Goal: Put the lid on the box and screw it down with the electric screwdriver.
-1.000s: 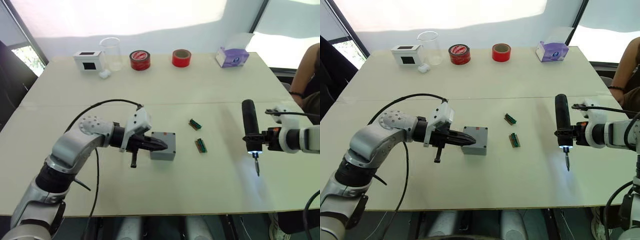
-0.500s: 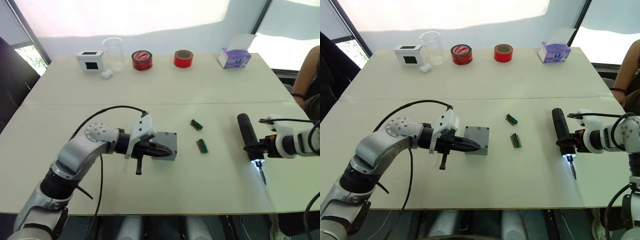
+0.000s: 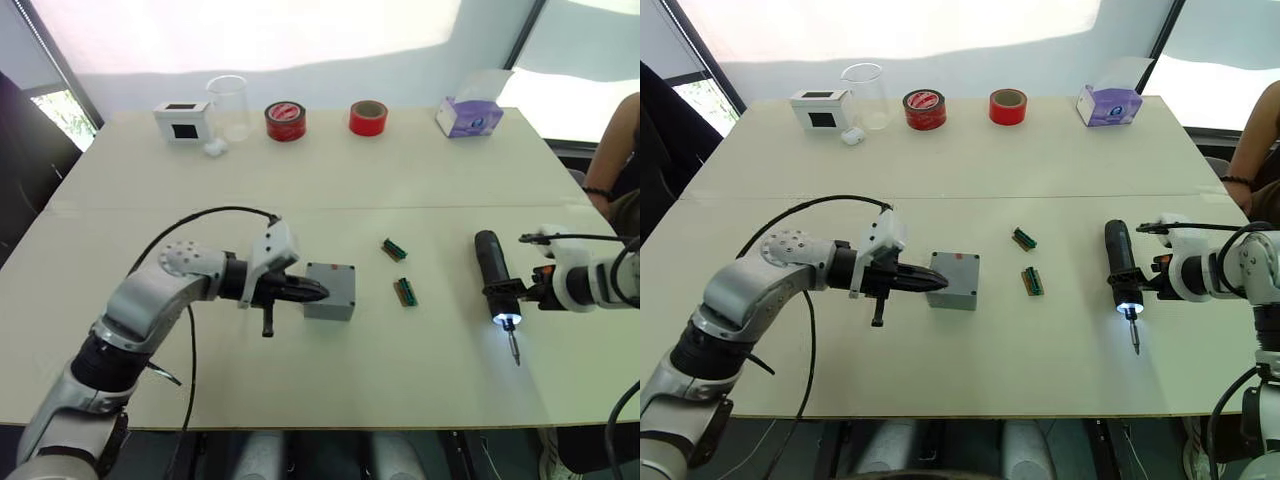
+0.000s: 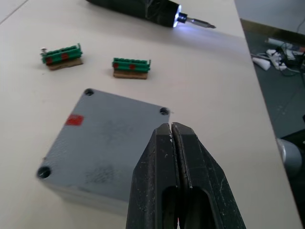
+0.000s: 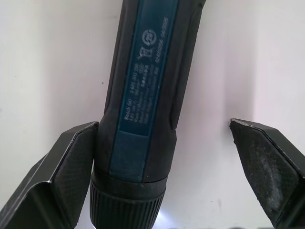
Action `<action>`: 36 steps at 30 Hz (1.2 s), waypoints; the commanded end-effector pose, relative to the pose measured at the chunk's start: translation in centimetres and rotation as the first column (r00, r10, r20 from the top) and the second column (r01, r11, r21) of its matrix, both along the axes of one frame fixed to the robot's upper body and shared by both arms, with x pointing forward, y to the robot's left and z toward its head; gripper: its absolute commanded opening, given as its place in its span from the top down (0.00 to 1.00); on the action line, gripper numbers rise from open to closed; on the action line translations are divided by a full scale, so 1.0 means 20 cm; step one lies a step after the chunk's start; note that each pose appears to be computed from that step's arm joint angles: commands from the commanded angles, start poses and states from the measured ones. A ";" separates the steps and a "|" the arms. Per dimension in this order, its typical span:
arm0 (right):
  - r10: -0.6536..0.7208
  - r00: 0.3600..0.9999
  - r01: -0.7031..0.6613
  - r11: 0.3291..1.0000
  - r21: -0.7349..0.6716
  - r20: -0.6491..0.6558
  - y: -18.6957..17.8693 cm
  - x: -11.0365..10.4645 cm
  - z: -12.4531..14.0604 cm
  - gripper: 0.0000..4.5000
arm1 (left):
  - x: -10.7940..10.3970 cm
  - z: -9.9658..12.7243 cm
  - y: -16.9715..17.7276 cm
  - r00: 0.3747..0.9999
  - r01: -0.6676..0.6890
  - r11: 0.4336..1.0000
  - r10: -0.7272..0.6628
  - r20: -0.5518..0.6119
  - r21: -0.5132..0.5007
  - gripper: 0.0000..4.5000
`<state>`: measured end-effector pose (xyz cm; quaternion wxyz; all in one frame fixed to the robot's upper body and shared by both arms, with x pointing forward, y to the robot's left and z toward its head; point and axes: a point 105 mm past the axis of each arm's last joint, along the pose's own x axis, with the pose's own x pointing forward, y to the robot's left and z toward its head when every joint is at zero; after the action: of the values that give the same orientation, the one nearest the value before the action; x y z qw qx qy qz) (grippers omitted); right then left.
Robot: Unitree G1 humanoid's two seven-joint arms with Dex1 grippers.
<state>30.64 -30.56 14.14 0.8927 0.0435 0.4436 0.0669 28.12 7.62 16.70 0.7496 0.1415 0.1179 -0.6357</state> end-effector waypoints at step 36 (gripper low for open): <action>0.845 0.363 -0.902 0.424 -0.079 0.393 1.11 -0.30 -0.10 0.01 | 0.26 -0.20 -0.03 0.982 -0.125 0.984 0.104 0.155 0.130 1.00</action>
<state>25.44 -9.60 10.97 0.7917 -0.1467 0.2432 0.5408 33.13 8.10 11.74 0.7878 0.2239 0.1422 -0.5559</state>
